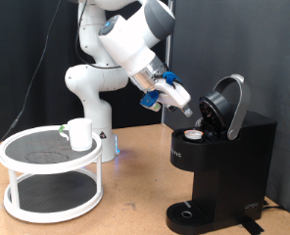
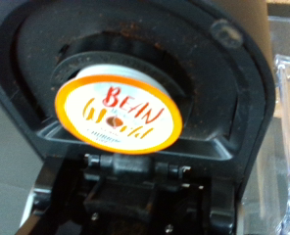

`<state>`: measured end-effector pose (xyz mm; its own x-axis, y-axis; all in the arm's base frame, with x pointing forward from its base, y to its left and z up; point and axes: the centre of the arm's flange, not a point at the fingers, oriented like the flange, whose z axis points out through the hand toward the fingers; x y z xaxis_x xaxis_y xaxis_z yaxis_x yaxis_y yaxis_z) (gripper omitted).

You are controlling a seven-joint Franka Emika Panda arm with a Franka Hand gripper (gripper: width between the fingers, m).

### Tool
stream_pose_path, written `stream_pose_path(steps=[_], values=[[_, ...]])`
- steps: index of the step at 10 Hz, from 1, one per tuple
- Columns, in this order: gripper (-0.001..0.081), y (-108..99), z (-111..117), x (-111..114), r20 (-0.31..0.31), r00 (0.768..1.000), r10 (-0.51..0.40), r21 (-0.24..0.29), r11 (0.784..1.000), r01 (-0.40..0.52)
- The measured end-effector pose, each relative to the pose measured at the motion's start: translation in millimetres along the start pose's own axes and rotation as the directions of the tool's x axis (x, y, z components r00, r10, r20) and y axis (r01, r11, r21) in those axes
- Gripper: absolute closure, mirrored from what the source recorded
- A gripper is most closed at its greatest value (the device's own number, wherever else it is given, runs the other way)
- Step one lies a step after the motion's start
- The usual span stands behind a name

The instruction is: Make a cup of coffee with the keurig machine

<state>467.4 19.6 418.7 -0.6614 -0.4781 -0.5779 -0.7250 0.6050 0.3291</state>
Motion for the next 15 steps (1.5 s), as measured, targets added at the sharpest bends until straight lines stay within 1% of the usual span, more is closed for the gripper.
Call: stream_pose_path(steps=[1,2,3,5,8,10,11,13,14,15], values=[[0.0072,1,-4,-1,0.025,1.000,0.010,-0.008,1.000,-0.010],[0.0072,3,-15,-3,0.058,0.998,0.022,-0.030,0.999,-0.020],[0.0072,5,-29,-6,0.097,0.995,0.031,-0.044,0.999,-0.027],[0.0072,10,-59,-12,0.168,0.985,0.032,-0.051,0.998,-0.024],[0.0072,18,-103,-28,0.230,0.973,0.016,-0.035,0.999,-0.008],[0.0072,25,-128,-39,0.246,0.969,0.014,-0.030,1.000,-0.007],[0.0072,25,-133,-39,0.247,0.969,0.019,-0.037,0.999,-0.010],[0.0072,26,-131,-39,0.251,0.968,0.021,-0.043,0.999,-0.010],[0.0072,29,-129,-43,0.257,0.966,0.023,-0.065,0.998,-0.007],[0.0072,33,-126,-53,0.272,0.962,0.027,-0.084,0.996,-0.004]])
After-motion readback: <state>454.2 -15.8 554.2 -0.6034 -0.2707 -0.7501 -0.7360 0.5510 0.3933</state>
